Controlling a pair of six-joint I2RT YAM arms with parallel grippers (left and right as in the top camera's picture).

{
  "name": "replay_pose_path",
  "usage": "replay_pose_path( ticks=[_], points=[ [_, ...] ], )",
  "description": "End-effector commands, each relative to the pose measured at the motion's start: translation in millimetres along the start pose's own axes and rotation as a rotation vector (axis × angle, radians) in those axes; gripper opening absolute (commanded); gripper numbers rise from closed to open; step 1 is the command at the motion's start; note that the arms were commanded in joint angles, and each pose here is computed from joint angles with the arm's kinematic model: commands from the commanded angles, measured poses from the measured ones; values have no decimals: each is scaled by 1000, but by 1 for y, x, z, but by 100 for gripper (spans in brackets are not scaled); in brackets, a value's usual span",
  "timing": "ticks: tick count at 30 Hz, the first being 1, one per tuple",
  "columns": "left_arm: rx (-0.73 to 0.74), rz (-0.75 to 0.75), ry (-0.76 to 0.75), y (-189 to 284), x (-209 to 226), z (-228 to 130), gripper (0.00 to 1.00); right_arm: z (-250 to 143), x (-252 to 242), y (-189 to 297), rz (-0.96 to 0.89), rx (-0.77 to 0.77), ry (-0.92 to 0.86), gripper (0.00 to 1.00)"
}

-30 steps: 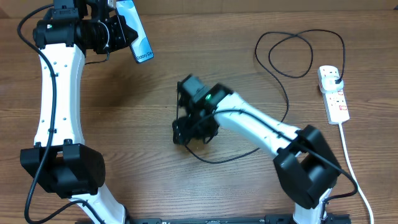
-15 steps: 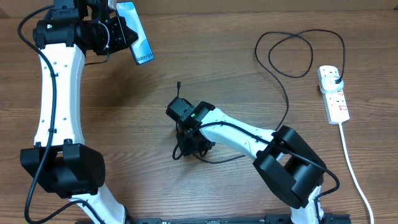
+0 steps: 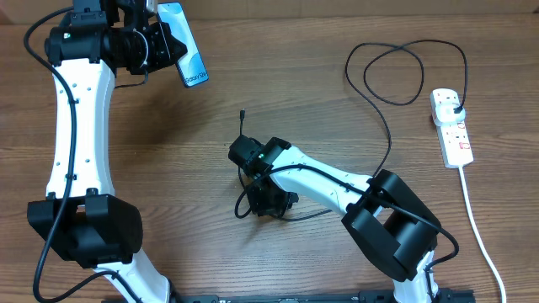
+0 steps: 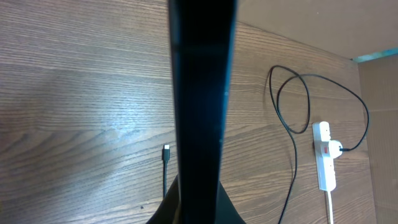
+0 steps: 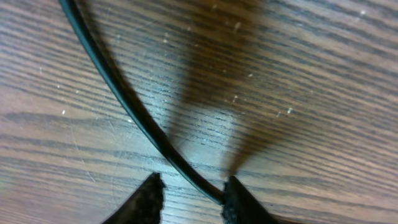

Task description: Plug charger to phone and switch on socket

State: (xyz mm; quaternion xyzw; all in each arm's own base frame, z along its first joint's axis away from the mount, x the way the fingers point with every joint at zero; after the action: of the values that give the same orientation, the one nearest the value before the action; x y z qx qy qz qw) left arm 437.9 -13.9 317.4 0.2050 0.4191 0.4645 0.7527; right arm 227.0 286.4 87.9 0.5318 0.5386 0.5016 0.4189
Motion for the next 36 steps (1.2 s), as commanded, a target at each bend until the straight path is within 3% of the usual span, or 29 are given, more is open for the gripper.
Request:
replay_pose_path(
  ticks=[1,6,7,10,24,31,33,34,35,36],
  points=[
    [-31,-10,-43,8,-6,6,4,-5,3,-11,-17,31,56,36],
    [-31,-9,-43,8,-6,6,4,-7,1,-15,-37,50,57,35],
    [-31,-9,-43,8,-6,6,4,-7,0,-15,-42,51,57,31],
    [-31,-4,-44,8,-5,6,4,-8,-6,-15,-89,48,52,4],
    [-30,12,-45,8,-4,6,4,-47,-50,-2,-364,197,-117,4],
    [-34,12,-47,8,-4,6,4,-62,-64,43,-266,90,-144,4],
    [-34,12,-47,8,-4,6,4,-53,-60,61,-211,44,-147,26],
    [-34,12,-47,8,-4,6,4,-44,-57,77,-177,16,-164,54],
    [-32,12,-46,8,-4,6,4,-37,-57,87,-156,-1,-181,74],
    [-31,12,-46,8,-4,6,4,-30,-57,97,-133,-20,-188,83]
  ],
)
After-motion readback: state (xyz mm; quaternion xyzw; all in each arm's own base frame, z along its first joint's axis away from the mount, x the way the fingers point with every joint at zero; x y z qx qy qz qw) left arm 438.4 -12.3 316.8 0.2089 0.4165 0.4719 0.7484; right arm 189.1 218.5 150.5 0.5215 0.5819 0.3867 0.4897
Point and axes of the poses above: each gripper's point midway between its finger pads, its own y axis back along the fingers, its own x axis along the line the jaws close on, z = x × y, the point moved 8 cm from there along y, back along the fingers, and after that the axes turned 12 degrees about -y, right-handed, at the moved point
